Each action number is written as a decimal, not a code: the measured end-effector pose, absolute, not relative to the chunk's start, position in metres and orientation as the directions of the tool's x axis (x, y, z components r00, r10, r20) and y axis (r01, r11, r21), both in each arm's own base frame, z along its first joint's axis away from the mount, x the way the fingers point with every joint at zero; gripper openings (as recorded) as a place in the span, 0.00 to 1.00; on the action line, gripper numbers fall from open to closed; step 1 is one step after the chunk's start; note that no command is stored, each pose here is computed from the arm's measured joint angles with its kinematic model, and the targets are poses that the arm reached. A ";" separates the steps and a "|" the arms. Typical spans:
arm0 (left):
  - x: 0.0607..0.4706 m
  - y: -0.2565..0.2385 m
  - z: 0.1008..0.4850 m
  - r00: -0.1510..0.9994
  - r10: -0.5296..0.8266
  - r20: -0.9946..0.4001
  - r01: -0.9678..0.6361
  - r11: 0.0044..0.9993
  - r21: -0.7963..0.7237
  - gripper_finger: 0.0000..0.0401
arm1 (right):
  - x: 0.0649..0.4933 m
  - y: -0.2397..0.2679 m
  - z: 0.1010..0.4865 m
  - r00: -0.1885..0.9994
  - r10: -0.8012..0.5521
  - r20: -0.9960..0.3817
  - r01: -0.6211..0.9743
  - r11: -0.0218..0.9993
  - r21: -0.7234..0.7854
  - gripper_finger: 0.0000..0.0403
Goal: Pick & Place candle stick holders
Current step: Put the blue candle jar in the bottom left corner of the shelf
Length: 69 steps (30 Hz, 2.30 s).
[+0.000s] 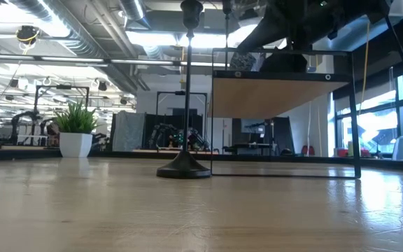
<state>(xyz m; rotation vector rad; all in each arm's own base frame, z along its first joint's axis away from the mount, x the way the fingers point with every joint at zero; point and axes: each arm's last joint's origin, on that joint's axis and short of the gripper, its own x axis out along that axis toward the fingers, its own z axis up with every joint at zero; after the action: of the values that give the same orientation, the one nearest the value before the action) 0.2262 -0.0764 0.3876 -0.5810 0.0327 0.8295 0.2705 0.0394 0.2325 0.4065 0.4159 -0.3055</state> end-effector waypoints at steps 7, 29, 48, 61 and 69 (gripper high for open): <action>0.226 -0.076 0.388 0.684 0.686 -0.248 -0.703 0.529 -0.475 0.83 | 0.270 0.039 0.232 0.870 -0.203 -0.450 0.367 0.875 0.315 0.75; 0.227 -0.077 0.388 0.686 0.685 -0.246 -0.700 0.528 -0.481 0.83 | 0.268 0.039 0.228 0.843 -0.208 -0.496 0.390 0.872 0.297 0.82; 0.226 -0.077 0.388 0.684 0.688 -0.243 -0.701 0.526 -0.481 0.83 | 0.272 0.040 0.252 0.809 -0.210 -0.550 0.390 0.891 0.233 0.82; 0.226 -0.076 0.388 0.680 0.693 -0.238 -0.702 0.524 -0.482 0.83 | 0.277 0.042 0.243 0.792 -0.191 -0.579 0.389 0.890 0.238 0.82; 0.227 -0.077 0.389 0.681 0.692 -0.237 -0.700 0.522 -0.487 0.83 | 0.278 0.042 0.244 0.798 -0.184 -0.574 0.379 0.894 0.240 0.83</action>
<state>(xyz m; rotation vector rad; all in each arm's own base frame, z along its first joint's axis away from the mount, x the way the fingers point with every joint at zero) 0.2266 -0.0765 0.3886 -0.5903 0.0144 0.8341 0.2775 0.0422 0.2438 0.3567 0.5723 -0.3094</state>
